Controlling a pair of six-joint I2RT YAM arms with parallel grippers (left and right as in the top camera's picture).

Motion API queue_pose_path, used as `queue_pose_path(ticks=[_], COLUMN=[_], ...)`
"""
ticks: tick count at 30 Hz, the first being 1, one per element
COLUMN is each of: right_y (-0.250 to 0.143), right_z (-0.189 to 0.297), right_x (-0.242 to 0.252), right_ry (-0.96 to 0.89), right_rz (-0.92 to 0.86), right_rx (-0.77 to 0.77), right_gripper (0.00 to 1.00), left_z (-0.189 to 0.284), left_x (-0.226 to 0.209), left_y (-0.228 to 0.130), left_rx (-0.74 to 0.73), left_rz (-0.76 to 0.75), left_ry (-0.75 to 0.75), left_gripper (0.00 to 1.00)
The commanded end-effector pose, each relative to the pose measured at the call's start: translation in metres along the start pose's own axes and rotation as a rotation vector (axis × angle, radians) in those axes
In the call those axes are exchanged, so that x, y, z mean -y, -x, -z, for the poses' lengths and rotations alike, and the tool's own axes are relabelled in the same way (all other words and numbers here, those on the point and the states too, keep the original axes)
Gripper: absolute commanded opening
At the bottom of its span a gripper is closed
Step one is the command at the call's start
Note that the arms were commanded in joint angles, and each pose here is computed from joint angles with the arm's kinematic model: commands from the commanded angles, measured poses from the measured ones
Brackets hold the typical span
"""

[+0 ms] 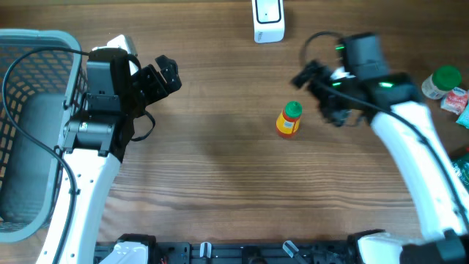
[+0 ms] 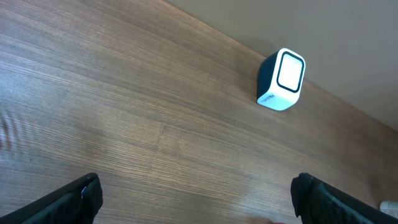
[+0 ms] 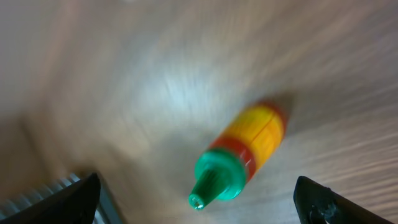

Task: Scan the item barcode

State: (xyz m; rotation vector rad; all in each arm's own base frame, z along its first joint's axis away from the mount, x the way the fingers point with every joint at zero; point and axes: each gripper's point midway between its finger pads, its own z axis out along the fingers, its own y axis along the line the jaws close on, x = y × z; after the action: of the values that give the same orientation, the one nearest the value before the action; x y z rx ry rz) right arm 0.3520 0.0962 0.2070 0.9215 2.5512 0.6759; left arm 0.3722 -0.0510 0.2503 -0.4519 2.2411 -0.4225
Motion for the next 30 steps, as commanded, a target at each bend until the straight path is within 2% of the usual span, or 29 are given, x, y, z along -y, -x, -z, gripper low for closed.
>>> queue_pose_path(ticks=[1,3,4,9,13,17,23,30], right_y=[0.054,0.067,0.064,0.030,0.000,-0.019,-0.038,-0.058], right_z=[0.033,0.025,0.014,-0.060,-0.099,-0.124,-0.131,-0.148], right_x=[0.029,0.055,0.065,0.057,0.054,0.061,0.066,0.063], right_ry=[-0.043,-0.128,-0.150,0.015,0.141,0.187,0.195,0.128], right_rz=[-0.045,-0.118,-0.173,-0.231,-0.345,-0.388,-0.329,-0.192], right_rx=[0.189,0.221,0.184,-0.256,-0.568,-0.722,-0.792,-0.775], right_gripper=[1.00,1.00,1.00,1.00,1.00,1.00,1.00,1.00], left_z=[-0.001,-0.001,-0.001,-0.001,-0.001,-0.001,-0.001,-0.001], left_x=[-0.003,-0.003,-0.003,-0.003,-0.003,-0.003,-0.003,-0.003], left_y=[0.003,0.003,0.003,0.003,0.003,0.003,0.003,0.003], left_rx=[0.009,0.009,0.009,0.009,0.009,0.009,0.009,0.009], left_rz=[-0.015,-0.015,-0.015,-0.016,-0.015,-0.015,-0.015,-0.016], left_ry=[0.011,0.011,0.011,0.011,0.011,0.011,0.011,0.011], left_gripper=[1.00,1.00,1.00,1.00,1.00,1.00,1.00,1.00])
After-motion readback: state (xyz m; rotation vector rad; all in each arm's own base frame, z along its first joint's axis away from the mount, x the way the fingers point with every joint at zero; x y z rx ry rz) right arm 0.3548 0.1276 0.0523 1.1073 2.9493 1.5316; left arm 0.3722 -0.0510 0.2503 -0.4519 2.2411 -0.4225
